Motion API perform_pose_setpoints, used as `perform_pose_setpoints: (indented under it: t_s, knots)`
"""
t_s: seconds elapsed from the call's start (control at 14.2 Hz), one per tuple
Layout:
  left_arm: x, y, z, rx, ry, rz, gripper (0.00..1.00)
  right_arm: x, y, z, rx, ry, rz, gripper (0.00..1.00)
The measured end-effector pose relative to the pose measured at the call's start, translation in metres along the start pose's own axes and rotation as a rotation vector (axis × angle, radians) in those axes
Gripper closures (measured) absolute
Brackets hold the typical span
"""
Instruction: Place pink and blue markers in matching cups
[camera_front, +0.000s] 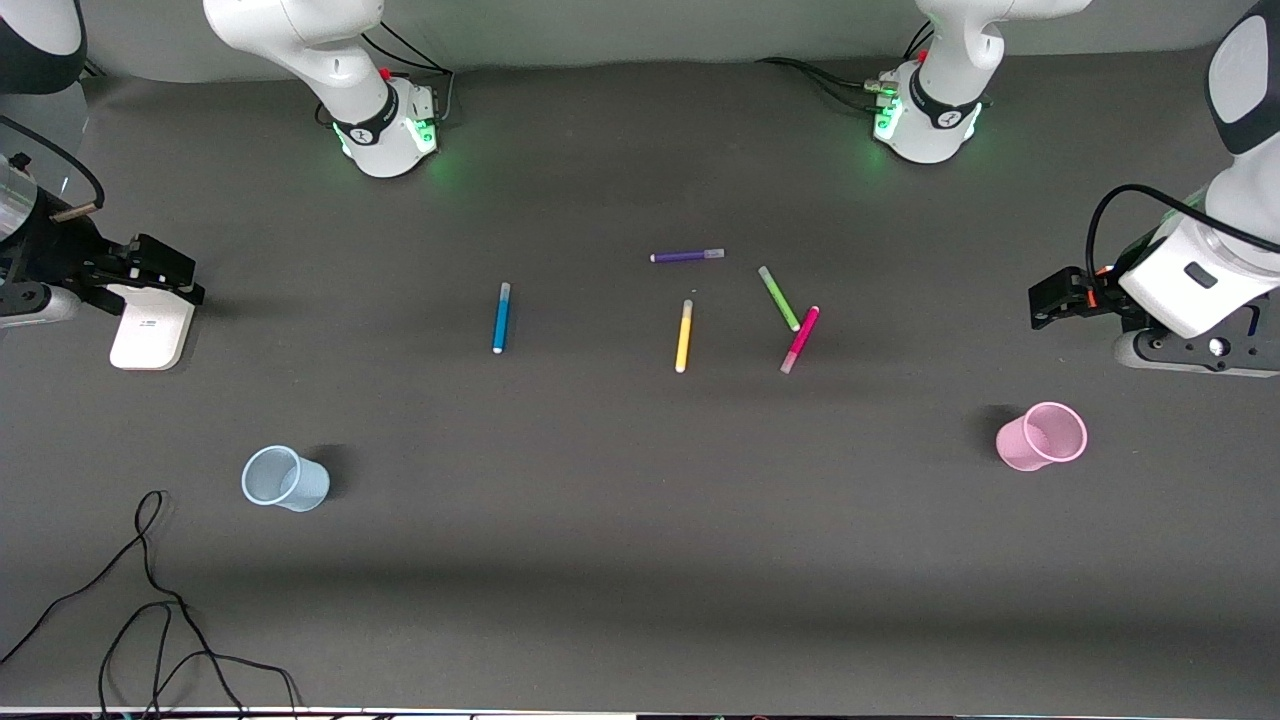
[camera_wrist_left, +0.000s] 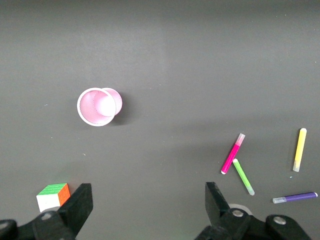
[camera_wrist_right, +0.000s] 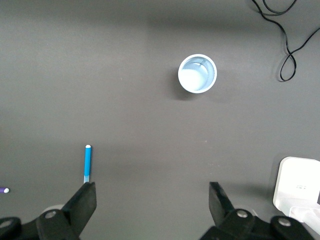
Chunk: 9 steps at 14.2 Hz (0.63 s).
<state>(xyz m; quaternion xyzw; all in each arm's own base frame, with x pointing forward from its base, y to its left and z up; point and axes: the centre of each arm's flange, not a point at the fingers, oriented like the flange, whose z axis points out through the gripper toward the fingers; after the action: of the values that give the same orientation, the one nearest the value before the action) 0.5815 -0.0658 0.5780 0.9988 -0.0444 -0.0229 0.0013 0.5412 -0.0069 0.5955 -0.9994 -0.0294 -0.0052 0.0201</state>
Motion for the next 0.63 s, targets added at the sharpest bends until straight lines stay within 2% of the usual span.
perform_pose_setpoints:
  t_s: [0.49, 0.63]
  knots:
    - [-0.0002, 0.0, 0.0001, 0.0, -0.002, 0.001, 0.0, 0.0003, -0.0001, 0.001, 0.0, -0.003, 0.0, 0.0]
    - [-0.0009, 0.0, 0.001, 0.0, -0.009, 0.001, 0.0, -0.0017, -0.001, 0.0036, 0.0, -0.024, -0.003, 0.0]
